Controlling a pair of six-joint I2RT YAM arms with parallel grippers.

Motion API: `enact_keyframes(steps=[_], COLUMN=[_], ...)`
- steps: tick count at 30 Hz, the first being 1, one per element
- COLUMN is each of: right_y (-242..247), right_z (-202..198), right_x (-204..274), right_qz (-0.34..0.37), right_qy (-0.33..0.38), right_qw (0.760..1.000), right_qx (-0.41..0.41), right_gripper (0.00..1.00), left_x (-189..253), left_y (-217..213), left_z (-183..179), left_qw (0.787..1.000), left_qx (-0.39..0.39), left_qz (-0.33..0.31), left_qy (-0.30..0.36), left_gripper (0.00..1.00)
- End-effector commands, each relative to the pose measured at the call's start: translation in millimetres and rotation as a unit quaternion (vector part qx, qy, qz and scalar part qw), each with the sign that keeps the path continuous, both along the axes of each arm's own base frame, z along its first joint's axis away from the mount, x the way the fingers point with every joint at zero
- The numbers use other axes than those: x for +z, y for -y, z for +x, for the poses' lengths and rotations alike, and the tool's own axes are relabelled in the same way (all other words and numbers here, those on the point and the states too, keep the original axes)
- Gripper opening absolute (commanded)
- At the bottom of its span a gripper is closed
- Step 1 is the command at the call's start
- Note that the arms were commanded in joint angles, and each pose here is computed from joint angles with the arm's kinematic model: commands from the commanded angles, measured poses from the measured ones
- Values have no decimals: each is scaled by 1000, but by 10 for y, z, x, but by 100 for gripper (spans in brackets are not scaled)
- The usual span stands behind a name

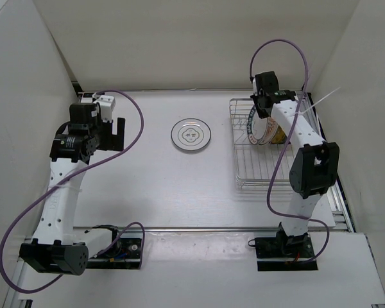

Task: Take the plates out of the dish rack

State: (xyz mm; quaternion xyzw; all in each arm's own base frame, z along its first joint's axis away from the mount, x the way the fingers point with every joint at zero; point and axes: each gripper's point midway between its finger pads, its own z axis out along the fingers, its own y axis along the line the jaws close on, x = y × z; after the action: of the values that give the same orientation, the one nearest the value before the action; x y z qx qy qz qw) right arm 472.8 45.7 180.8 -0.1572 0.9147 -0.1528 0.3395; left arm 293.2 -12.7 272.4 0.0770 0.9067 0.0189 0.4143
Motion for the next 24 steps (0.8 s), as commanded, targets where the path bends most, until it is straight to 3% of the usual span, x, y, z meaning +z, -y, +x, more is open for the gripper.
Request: enact_keyframes(steps=[1, 6, 14, 24], right_y=[-23, -9, 87, 228], right_z=[37, -11, -90, -203], right_x=[175, 223, 426, 1460], right_qz=[-27, -72, -132, -143], right_qy=[22, 28, 36, 140], right_qw=[999, 996, 988, 976], right_qx=[-22, -45, -68, -89], right_gripper=[11, 0, 0, 0], left_x=[-5, -46, -62, 27], left_y=[-8, -6, 17, 87], left_z=[13, 43, 76, 166], left_qw=[1000, 1000, 1000, 1000], left_qx=[4, 4, 4, -1], left_qz=[1, 1, -5, -25], left_qy=[12, 9, 7, 20], left_gripper=[100, 100, 100, 100])
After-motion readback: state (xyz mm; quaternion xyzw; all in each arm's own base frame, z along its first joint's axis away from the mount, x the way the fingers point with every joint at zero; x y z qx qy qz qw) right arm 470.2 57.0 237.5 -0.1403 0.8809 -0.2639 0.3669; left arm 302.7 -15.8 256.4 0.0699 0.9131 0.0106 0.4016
